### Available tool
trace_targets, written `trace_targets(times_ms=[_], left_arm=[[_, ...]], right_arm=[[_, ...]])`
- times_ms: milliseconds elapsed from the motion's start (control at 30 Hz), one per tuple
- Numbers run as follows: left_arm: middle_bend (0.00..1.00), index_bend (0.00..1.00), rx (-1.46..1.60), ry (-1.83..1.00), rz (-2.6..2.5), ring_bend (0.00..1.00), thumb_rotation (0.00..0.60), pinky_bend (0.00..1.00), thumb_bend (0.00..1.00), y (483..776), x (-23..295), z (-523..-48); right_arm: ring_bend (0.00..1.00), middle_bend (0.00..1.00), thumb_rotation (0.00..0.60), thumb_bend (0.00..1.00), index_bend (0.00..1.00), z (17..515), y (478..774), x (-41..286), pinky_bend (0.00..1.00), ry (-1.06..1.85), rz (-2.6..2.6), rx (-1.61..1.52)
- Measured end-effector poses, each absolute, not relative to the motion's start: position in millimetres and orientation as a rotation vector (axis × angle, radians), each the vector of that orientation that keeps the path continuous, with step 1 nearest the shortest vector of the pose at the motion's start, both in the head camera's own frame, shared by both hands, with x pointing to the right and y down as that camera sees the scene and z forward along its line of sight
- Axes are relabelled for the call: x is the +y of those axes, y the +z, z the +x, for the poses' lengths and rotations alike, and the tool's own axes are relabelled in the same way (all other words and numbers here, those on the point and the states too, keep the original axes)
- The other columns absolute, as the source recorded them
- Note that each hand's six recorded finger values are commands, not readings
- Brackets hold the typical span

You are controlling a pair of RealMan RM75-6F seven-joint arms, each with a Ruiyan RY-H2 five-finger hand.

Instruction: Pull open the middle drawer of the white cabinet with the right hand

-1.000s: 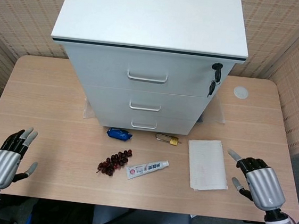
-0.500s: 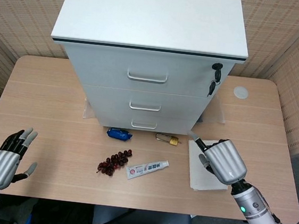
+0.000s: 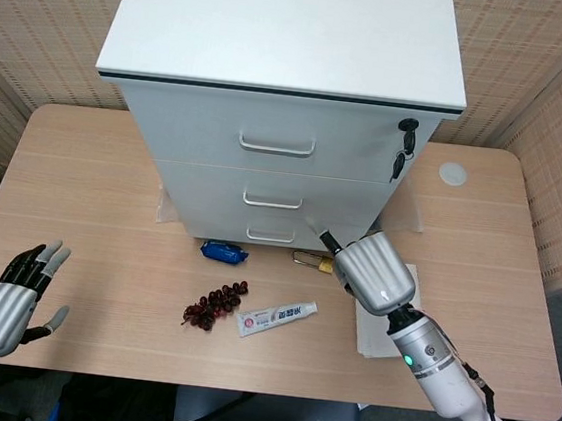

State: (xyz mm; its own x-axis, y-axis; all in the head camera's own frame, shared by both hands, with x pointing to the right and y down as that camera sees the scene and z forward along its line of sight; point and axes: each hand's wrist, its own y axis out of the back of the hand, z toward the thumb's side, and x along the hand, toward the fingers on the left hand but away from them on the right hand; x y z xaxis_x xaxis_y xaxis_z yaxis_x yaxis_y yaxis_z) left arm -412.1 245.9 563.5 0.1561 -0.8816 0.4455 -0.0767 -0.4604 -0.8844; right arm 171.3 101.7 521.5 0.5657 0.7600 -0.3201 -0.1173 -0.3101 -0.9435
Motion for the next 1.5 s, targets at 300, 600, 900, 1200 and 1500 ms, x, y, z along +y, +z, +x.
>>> trace_targets(times_ms=[300,600,900,1200,1500], left_arm=[[0.0,0.02,0.922,-1.379,-1.702,0.0,0.6,0.1,0.33,564,245,-411],[0.0,0.02,0.918,-1.385,-1.705,0.0,0.6,0.1,0.33,565,246,-412],[0.0,0.02,0.917,-1.389,-1.703,0.0,0.6,0.1,0.33,566,247,-413],[0.0,0.03,0.918,-1.39,-1.705,0.0,0.6,0.1,0.33,566,247,-413],[0.0,0.02,0.918,-1.392,-1.705,0.0,0.6,0.1,0.33,567,247,-413]], right_arm=[[0.96,0.92,0.6,0.45,0.13,152,524,86,0.9,0.98,-1.675,-0.528],[0.96,0.92,0.6,0.45,0.15,134,529,72,0.9,0.99,-1.672,-0.503],[0.96,0.92,0.6,0.45,0.2,126,536,65,0.9,1.008,-1.672,-0.5],[0.96,0.92,0.6,0.45,0.2,122,541,62,0.9,1.015,-1.679,-0.494],[0.96,0.92,0.6,0.45,0.21,116,545,62,0.9,1.017,-1.684,-0.47]])
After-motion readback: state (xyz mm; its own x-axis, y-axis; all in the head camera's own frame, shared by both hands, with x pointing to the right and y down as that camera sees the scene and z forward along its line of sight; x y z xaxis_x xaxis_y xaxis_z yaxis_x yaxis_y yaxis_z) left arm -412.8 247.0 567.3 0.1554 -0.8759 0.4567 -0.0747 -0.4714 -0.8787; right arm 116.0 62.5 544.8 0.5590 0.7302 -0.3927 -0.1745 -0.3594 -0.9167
